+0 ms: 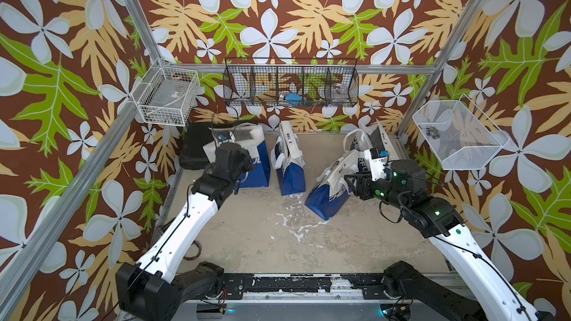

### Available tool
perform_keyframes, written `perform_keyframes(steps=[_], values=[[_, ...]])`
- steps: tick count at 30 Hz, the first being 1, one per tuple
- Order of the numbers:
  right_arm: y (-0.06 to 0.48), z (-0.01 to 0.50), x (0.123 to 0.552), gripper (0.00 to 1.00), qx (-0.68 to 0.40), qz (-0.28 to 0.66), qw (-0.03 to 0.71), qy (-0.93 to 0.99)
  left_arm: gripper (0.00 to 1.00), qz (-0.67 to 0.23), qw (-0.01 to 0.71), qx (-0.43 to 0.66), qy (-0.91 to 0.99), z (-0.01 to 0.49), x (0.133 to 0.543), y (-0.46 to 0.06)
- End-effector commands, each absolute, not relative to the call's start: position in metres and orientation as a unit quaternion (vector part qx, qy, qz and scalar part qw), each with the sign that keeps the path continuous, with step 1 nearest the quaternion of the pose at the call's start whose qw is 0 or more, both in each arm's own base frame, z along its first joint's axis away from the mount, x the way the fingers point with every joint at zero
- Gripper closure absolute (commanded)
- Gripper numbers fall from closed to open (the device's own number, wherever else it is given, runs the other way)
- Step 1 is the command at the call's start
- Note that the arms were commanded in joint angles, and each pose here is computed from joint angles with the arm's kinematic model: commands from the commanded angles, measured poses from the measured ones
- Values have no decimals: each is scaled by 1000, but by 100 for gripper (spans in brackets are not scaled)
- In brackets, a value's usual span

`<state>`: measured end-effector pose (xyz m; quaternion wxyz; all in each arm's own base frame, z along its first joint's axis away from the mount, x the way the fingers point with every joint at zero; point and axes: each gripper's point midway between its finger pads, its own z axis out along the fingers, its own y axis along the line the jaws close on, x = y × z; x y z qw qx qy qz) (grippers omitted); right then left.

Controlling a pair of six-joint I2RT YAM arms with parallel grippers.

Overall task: Open the takeout bag
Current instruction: Adjust the takeout bag at the center of the board.

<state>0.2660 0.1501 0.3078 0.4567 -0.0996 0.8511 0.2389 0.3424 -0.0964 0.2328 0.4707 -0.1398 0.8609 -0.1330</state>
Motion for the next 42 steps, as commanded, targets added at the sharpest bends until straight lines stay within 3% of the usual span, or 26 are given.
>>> perform_keyframes(steps=[1, 5, 17, 18, 20, 21, 22, 27, 32, 42], values=[[156, 307, 261, 48, -109, 256, 451, 848, 100, -166, 464, -172, 853, 182, 308, -103], [167, 308, 245, 47, -131, 259, 449, 845, 100, -181, 447, -176, 858, 152, 294, -103], [169, 318, 237, 48, -130, 257, 453, 844, 100, -105, 508, -155, 841, 254, 341, -92], [169, 318, 238, 48, -130, 256, 453, 844, 95, -105, 502, -156, 844, 254, 346, -93], [170, 316, 239, 48, -131, 255, 452, 845, 60, -106, 485, -153, 854, 241, 353, -96], [170, 315, 239, 48, -132, 254, 452, 845, 34, -107, 478, -152, 859, 233, 354, -98], [170, 315, 238, 48, -132, 253, 452, 845, 1, -110, 471, -149, 862, 225, 353, -100], [165, 310, 240, 46, -132, 237, 452, 850, 0, -157, 499, -155, 838, 239, 337, -100], [158, 303, 253, 35, -112, 206, 454, 860, 0, -181, 502, -138, 835, 275, 326, -105], [158, 319, 291, 26, -80, 266, 446, 851, 1, -207, 498, -113, 834, 290, 303, -108]])
